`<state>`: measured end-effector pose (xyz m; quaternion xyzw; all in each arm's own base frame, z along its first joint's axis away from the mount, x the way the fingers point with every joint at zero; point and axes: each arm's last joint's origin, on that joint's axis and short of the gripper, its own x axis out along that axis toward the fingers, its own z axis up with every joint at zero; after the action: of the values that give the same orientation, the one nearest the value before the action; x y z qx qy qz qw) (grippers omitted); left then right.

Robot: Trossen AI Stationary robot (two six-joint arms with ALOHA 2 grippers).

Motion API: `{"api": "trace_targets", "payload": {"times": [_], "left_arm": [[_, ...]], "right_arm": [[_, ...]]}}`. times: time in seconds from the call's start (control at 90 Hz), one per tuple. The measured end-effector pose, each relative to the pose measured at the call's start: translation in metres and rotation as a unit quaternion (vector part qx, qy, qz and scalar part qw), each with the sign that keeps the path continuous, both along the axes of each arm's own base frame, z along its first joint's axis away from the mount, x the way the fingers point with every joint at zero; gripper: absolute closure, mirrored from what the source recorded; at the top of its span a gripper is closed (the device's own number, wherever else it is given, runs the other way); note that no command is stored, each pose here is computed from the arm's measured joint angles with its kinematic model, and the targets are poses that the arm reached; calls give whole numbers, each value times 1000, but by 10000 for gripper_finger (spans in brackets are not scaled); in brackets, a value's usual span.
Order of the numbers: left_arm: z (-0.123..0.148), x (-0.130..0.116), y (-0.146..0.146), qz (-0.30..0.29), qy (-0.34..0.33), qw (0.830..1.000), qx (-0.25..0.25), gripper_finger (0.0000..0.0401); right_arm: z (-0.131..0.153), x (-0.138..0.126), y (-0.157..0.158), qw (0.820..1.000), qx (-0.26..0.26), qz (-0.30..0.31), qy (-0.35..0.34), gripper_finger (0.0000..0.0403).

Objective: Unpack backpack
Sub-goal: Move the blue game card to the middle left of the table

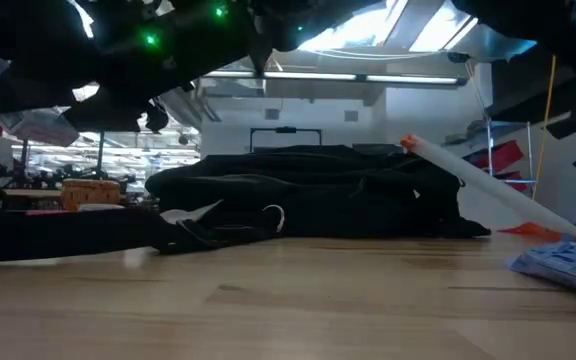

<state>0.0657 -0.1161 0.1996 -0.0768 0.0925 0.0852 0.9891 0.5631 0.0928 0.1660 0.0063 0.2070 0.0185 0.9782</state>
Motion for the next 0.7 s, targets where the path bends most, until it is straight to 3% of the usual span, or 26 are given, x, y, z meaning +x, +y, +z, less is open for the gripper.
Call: {"api": "trace_targets", "payload": {"times": [0.144,0.2,0.7], "left_arm": [[-1,2,0,-5,19,1000,-7,366],[-2,3,1,-5,26,1000,-11,389],[-6,11,5,-10,89,996,-27,401]], "right_arm": [[-1,-1,0,1000,0,2,6,91],[-1,-1,0,1000,-1,2,7,91],[-1,0,0,1000,-3,-3,6,91]]}}
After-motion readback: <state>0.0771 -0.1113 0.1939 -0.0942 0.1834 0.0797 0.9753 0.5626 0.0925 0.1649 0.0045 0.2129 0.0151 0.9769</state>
